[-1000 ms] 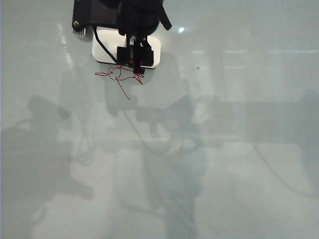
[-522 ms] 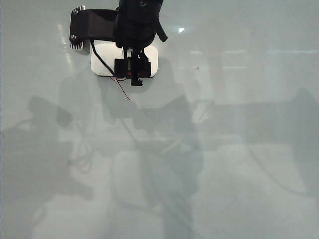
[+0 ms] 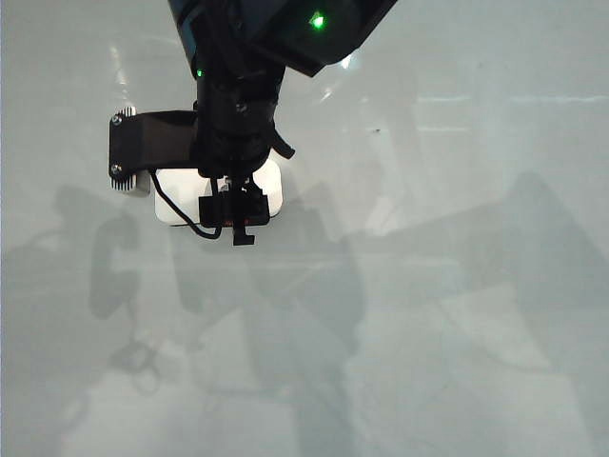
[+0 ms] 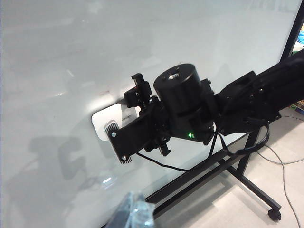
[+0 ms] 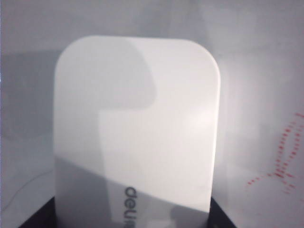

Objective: Grab the whiteboard eraser that is attached to the surface of the whiteboard and use it to clean the writing on the whiteboard.

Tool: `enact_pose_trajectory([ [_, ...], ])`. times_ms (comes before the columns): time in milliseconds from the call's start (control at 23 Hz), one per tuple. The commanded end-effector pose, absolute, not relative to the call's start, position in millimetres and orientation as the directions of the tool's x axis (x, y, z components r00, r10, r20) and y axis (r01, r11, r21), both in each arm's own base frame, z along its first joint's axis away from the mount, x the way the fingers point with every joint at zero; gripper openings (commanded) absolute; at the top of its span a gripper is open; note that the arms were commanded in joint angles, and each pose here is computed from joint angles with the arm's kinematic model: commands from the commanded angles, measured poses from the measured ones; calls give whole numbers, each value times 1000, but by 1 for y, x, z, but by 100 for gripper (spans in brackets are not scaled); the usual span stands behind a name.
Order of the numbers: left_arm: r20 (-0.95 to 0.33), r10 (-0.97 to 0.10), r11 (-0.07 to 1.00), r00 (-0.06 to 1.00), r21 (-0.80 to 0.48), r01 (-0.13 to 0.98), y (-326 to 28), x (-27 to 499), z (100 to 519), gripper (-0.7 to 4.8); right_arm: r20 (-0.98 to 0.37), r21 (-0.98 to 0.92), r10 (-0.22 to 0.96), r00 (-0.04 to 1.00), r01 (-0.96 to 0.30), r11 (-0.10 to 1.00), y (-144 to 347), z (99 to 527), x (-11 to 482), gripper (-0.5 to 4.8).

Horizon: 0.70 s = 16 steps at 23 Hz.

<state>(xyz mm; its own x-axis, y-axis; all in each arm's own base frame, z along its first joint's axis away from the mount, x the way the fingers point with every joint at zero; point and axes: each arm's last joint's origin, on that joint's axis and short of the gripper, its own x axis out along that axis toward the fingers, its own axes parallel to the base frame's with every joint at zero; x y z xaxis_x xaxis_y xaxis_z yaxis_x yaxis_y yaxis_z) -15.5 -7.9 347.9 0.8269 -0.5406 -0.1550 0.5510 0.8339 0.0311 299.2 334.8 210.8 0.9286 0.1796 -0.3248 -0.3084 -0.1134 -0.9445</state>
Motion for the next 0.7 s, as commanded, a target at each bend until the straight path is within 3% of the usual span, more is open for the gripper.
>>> enact_pose_trajectory([
  [43, -145, -543, 832, 827, 38, 553, -8, -16, 349, -5, -279, -959, 128, 952, -270, -88, 334, 217, 301, 305],
  [261, -145, -542, 833, 827, 38, 553, -8, -16, 349, -5, -201, -979, 88, 976, -197, -43, 330, 243, 300, 305],
  [478, -145, -543, 832, 827, 38, 553, -8, -16, 349, -5, -103, -993, 105, 989, -109, 45, 324, 296, 294, 305],
  [696, -145, -543, 832, 827, 38, 553, -8, -16, 349, -5, -105, -990, 139, 985, -117, 76, 325, 313, 297, 305],
])
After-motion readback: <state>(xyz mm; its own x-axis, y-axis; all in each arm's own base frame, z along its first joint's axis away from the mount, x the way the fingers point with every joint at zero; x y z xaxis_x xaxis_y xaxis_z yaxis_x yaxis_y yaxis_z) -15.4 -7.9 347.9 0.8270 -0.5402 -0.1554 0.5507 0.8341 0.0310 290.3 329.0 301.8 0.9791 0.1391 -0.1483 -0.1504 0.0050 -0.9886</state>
